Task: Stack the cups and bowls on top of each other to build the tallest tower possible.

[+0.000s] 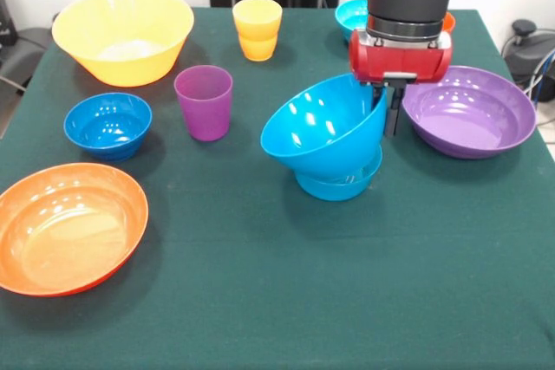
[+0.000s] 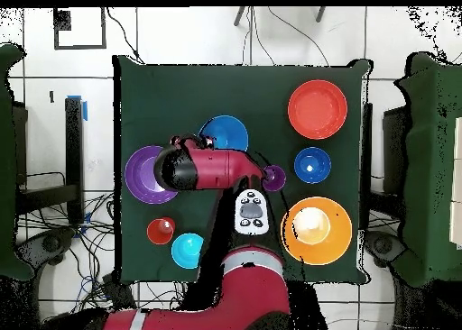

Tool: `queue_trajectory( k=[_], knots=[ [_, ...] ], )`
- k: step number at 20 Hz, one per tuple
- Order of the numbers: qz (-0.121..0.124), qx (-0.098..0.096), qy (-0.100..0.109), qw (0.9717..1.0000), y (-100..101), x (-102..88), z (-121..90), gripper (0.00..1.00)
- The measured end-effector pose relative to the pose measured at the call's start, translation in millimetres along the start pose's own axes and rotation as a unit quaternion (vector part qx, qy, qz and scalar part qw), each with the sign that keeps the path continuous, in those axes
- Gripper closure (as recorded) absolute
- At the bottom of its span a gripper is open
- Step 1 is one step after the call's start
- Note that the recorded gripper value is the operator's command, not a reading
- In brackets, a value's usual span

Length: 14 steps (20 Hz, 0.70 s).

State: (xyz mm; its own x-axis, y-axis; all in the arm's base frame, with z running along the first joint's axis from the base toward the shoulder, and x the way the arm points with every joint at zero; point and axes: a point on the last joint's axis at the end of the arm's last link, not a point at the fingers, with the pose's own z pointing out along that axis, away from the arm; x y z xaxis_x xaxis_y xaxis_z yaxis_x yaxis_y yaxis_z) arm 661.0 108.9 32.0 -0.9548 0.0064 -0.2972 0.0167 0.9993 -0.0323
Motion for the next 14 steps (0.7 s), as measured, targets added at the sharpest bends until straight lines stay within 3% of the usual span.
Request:
queue_trajectory(
  k=[12, 13, 14],
  knots=[
    [-0.009, 0.001, 0.008, 0.9999, 9, 11.8, 9, 1.0],
    [-0.009, 0.001, 0.007, 0.9999, 10, 11.8, 9, 0.0],
    [-0.01, 0.001, 0.007, 0.9999, 10, 12.0, 9, 0.0]
  ],
)
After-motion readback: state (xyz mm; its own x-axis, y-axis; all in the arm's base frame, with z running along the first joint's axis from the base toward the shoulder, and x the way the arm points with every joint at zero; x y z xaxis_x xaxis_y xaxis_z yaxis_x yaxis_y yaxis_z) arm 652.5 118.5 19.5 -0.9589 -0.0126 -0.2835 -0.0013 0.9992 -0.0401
